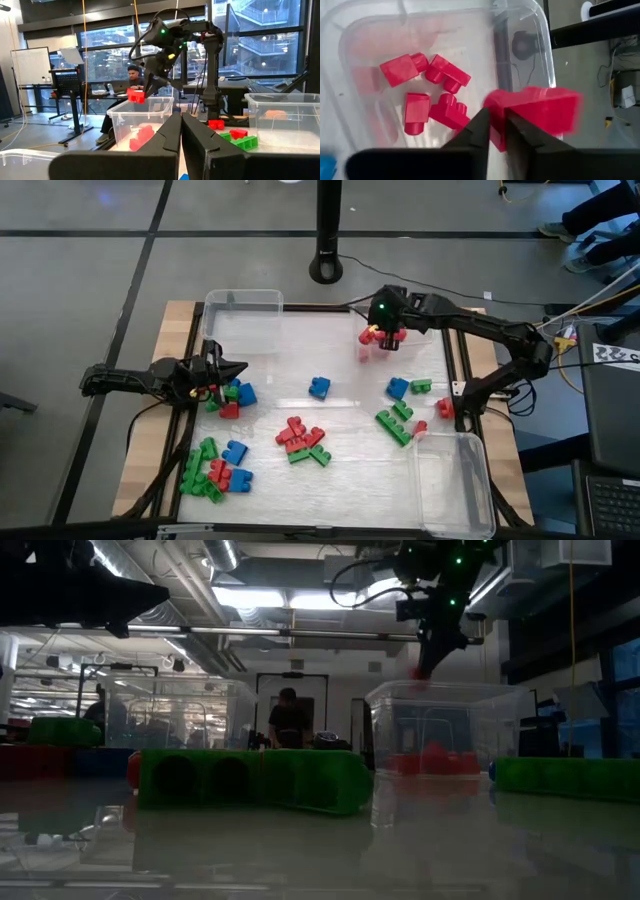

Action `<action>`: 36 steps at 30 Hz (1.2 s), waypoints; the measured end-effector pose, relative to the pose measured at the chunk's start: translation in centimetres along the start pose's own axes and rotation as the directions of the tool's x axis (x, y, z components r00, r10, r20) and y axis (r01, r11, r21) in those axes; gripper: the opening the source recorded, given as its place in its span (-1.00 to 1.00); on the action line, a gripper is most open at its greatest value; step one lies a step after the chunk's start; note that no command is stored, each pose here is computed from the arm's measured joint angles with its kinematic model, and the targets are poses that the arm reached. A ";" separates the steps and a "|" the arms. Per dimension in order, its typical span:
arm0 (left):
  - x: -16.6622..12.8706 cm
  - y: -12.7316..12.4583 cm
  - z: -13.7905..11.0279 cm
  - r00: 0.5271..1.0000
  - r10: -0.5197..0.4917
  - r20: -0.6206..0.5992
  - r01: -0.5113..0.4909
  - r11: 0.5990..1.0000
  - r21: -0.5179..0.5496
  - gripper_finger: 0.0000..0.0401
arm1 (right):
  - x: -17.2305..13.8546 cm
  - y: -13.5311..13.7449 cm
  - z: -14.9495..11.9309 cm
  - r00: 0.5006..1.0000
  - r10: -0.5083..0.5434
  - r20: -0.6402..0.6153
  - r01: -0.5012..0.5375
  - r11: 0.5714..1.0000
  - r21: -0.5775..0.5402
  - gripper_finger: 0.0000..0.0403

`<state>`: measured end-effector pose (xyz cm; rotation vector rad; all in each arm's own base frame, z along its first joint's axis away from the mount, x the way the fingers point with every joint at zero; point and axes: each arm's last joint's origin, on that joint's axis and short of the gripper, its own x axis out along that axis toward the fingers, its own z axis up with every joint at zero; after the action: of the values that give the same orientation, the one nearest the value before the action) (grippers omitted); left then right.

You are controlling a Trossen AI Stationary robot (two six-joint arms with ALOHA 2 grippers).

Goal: Sort blocks
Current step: Put the red game piece into the top right transparent bin

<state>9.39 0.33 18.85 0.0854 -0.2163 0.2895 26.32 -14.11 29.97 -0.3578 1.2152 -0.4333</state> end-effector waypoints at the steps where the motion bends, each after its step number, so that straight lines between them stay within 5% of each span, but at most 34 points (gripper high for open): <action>1: 0.0 0.0 0.0 1.000 0.000 0.000 0.000 1.000 -0.006 -0.98 | 0.1 0.0 0.0 1.000 0.000 0.002 0.000 1.000 0.005 -0.62; 8: 0.0 0.0 0.0 1.000 0.000 0.000 0.000 1.000 -0.020 -0.98 | 0.0 0.3 0.1 0.998 0.062 0.030 -0.063 0.998 0.001 -0.09; 14: 0.0 0.0 0.0 1.000 0.000 0.000 0.000 1.000 -0.019 -0.98 | -0.8 1.2 1.7 0.959 0.204 0.199 -0.200 0.979 -0.038 0.15; 24: 0.0 0.0 0.0 1.000 0.000 -0.001 0.000 1.000 -0.017 -0.98 | -3.5 7.9 6.2 0.801 0.295 0.521 -0.179 0.948 -0.261 0.20; 36: 0.0 0.0 0.0 1.000 0.000 0.001 0.000 1.000 -0.021 -0.98 | -0.8 16.8 8.9 0.741 0.451 0.497 -0.277 0.880 -0.386 0.20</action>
<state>9.38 0.33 18.87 0.0652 -0.2204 0.2870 36.71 1.11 25.22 -0.4447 0.7119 0.2092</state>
